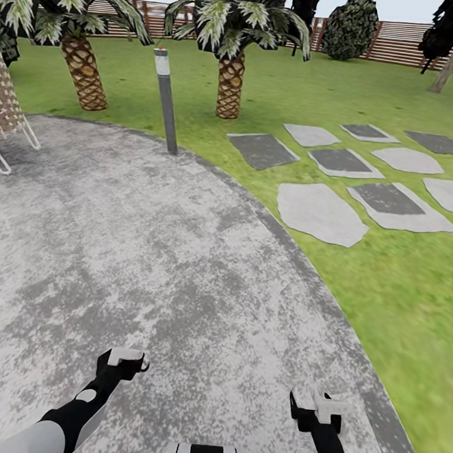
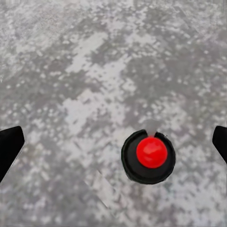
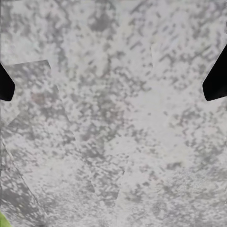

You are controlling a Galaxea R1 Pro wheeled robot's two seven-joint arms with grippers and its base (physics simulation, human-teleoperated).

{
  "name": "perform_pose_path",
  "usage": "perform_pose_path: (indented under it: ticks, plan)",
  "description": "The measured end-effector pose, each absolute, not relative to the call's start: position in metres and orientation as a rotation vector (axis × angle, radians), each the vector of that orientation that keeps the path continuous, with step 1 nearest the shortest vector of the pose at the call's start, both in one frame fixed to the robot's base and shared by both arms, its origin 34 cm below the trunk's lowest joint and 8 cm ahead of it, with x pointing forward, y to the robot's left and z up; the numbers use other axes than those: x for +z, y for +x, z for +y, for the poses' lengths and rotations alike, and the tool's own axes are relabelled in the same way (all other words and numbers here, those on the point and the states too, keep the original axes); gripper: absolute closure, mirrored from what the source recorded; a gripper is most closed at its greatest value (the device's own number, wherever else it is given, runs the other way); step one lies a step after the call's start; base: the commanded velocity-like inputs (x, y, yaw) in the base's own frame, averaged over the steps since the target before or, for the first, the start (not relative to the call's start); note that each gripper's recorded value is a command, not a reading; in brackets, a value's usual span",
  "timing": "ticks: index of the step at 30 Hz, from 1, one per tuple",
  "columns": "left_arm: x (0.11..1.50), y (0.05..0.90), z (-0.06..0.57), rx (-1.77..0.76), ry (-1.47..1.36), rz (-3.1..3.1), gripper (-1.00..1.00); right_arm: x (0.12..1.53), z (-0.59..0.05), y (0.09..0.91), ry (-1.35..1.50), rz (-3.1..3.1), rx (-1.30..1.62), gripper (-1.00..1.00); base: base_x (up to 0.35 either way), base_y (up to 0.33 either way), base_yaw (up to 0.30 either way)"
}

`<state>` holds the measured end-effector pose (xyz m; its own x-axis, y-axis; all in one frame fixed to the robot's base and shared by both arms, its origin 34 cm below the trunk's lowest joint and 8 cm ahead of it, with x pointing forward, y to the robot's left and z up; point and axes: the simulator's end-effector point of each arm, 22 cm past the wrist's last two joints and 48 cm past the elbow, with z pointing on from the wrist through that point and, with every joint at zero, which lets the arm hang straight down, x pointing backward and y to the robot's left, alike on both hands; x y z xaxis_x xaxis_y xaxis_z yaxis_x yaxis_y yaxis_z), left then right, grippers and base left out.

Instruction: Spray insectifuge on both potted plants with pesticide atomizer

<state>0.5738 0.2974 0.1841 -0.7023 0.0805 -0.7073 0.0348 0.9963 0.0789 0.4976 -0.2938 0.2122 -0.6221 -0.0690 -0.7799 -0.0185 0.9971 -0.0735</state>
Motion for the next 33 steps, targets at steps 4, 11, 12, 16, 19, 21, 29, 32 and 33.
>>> perform_pose_path:
  ticks: [4,11,12,16,19,21,29,32,33]
  plan:
    - [0.1845,0.5738,0.2980,0.076,0.074,2.345,-1.00,0.2121,-0.2938,0.4975,-0.060,2.242,-0.072,-1.00,0.024,-0.025,0.279]
    - [0.1834,0.5709,0.2975,0.076,0.069,2.347,-1.00,0.2122,-0.2937,0.4977,-0.060,2.241,-0.072,-1.00,0.003,-0.003,0.228]
    - [0.1834,0.5709,0.2975,0.076,0.069,2.347,-1.00,0.2123,-0.2937,0.4977,-0.060,2.241,-0.072,-1.00,0.000,-0.029,0.082]
    - [0.1833,0.5708,0.2972,0.076,0.071,2.348,-1.00,0.2125,-0.2938,0.4980,-0.061,2.241,-0.072,-1.00,0.000,-0.174,0.030]
    - [0.1832,0.5707,0.2972,0.076,0.071,2.348,-1.00,0.2126,-0.2940,0.4980,-0.061,2.240,-0.073,-1.00,0.000,-0.258,0.004]
    - [0.1832,0.5707,0.2972,0.075,0.071,2.348,-1.00,0.2126,-0.2939,0.4980,-0.061,2.240,-0.072,-1.00,0.000,-0.268,0.001]
    - [0.1834,0.5708,0.2992,0.080,0.065,2.348,-1.00,0.2123,-0.2938,0.4977,-0.061,2.241,-0.072,-1.00,0.000,-0.244,0.000]
    - [0.1834,0.5708,0.2993,0.080,0.065,2.348,-1.00,0.2122,-0.2938,0.4976,-0.061,2.242,-0.072,-1.00,0.000,-0.154,0.000]
    - [0.1834,0.5708,0.2993,0.080,0.065,2.348,-1.00,0.2122,-0.2938,0.4976,-0.061,2.242,-0.072,-1.00,0.000,-0.083,0.000]
